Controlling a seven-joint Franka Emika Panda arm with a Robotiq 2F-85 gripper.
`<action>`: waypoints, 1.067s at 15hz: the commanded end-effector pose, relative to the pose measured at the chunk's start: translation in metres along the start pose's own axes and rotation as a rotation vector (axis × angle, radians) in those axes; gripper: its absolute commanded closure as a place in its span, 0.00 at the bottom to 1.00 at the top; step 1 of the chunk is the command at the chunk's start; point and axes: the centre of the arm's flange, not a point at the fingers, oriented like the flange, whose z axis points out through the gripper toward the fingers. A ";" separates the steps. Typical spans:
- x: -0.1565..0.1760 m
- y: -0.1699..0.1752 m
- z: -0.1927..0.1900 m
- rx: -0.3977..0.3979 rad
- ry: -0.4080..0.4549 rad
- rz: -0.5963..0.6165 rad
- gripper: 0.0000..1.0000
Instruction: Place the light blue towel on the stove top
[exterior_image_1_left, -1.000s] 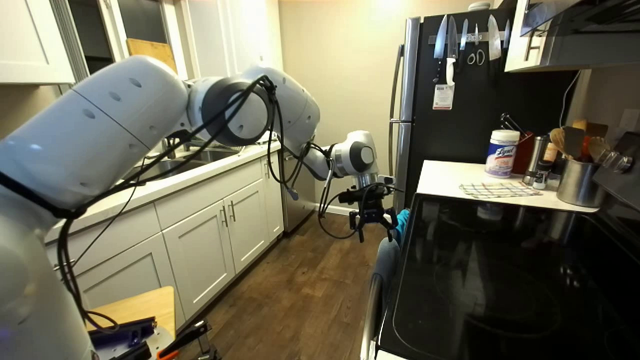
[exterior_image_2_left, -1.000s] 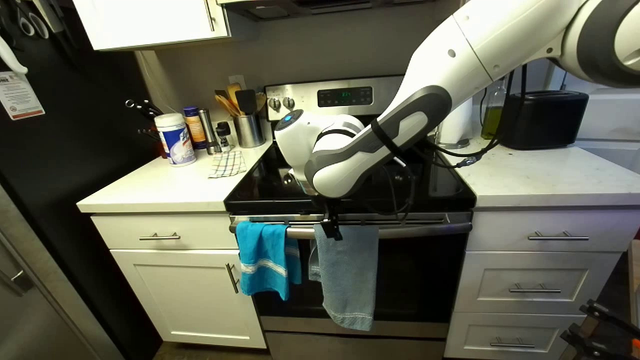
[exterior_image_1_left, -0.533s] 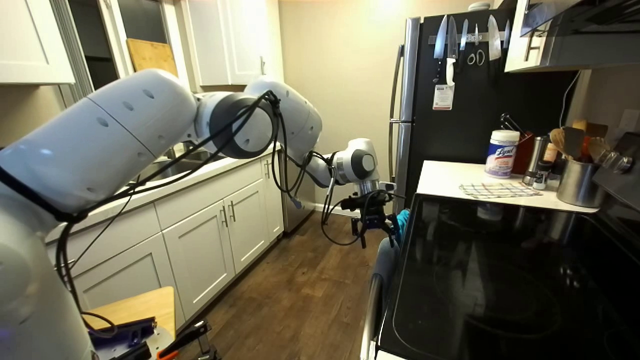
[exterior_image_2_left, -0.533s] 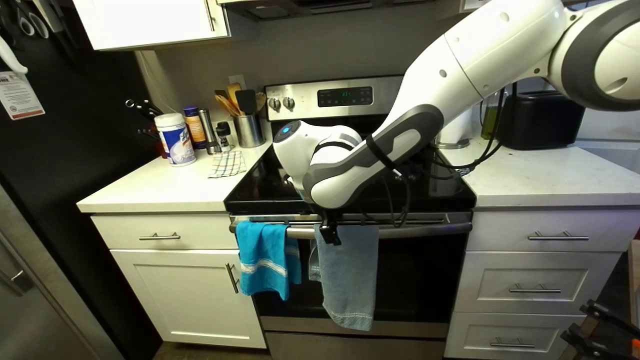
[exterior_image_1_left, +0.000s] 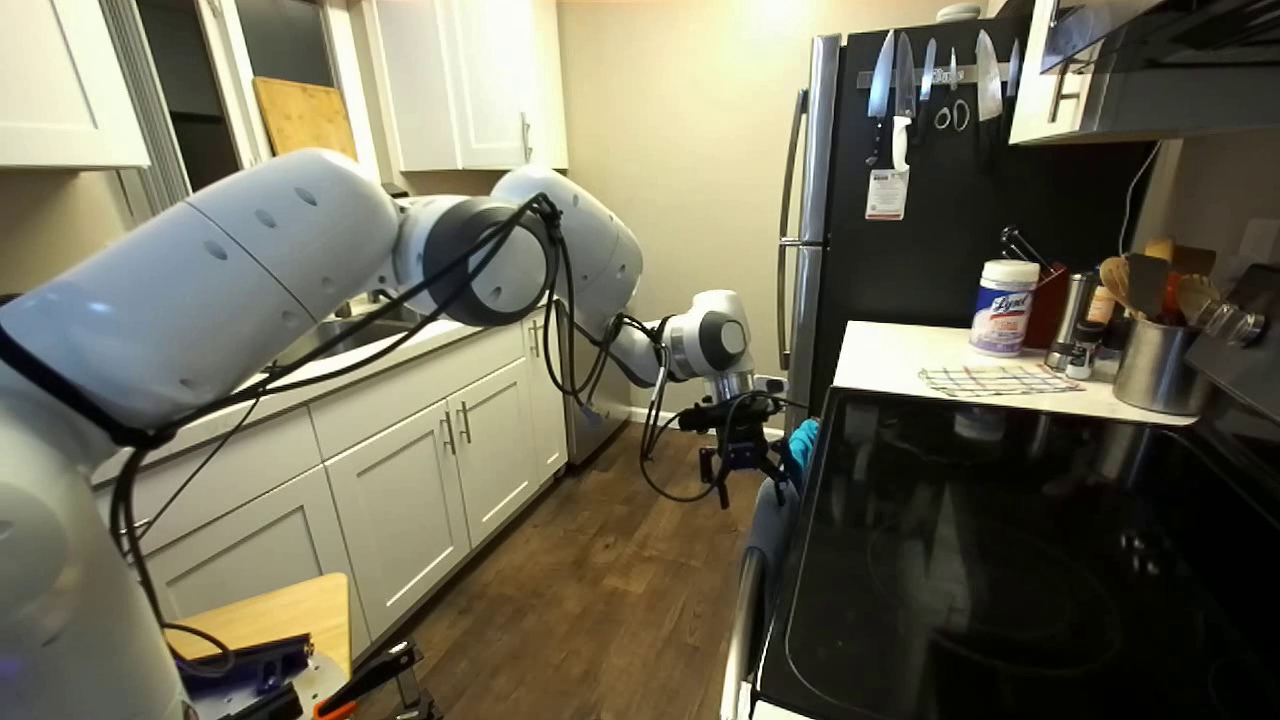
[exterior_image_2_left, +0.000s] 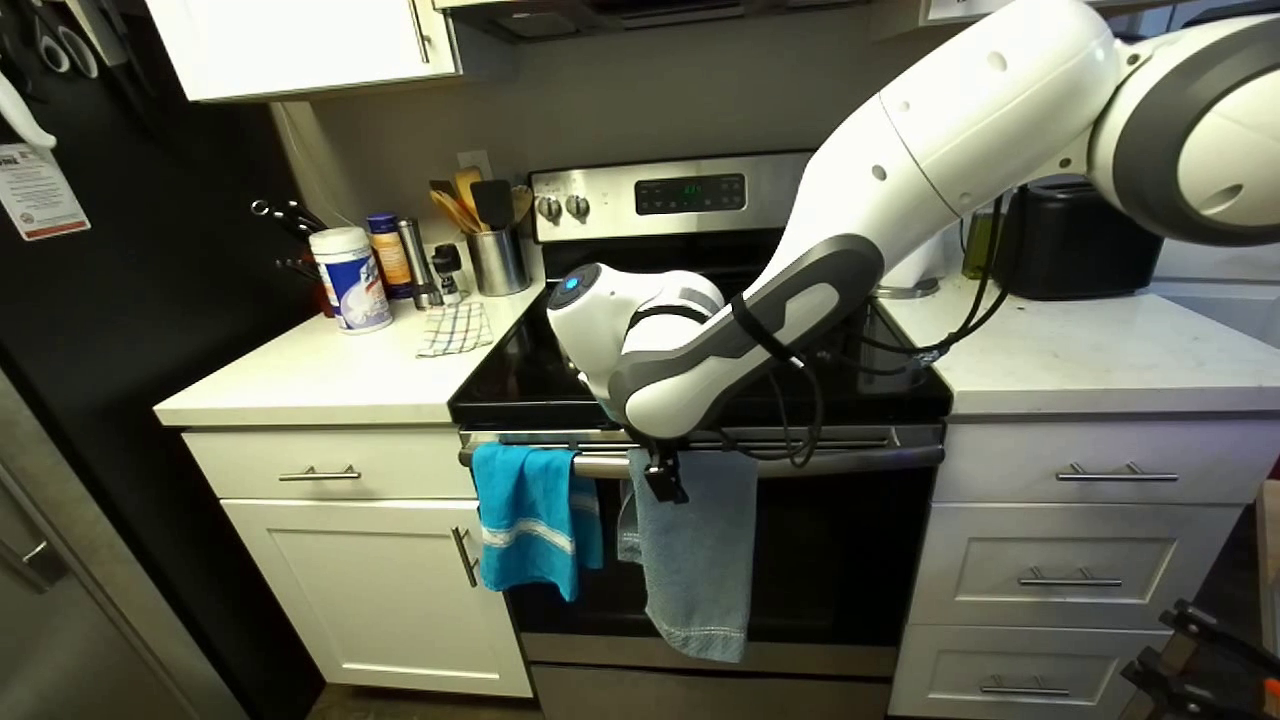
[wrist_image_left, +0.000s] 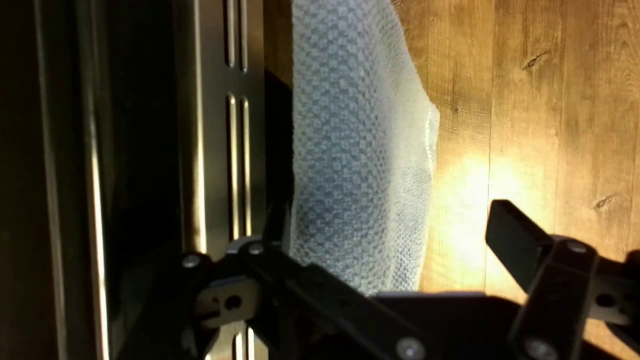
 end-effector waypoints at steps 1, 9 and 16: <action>-0.004 -0.001 0.005 -0.029 -0.008 -0.033 0.00; -0.011 0.003 0.008 -0.030 0.011 -0.014 0.53; -0.013 0.011 0.003 -0.041 0.032 0.003 0.92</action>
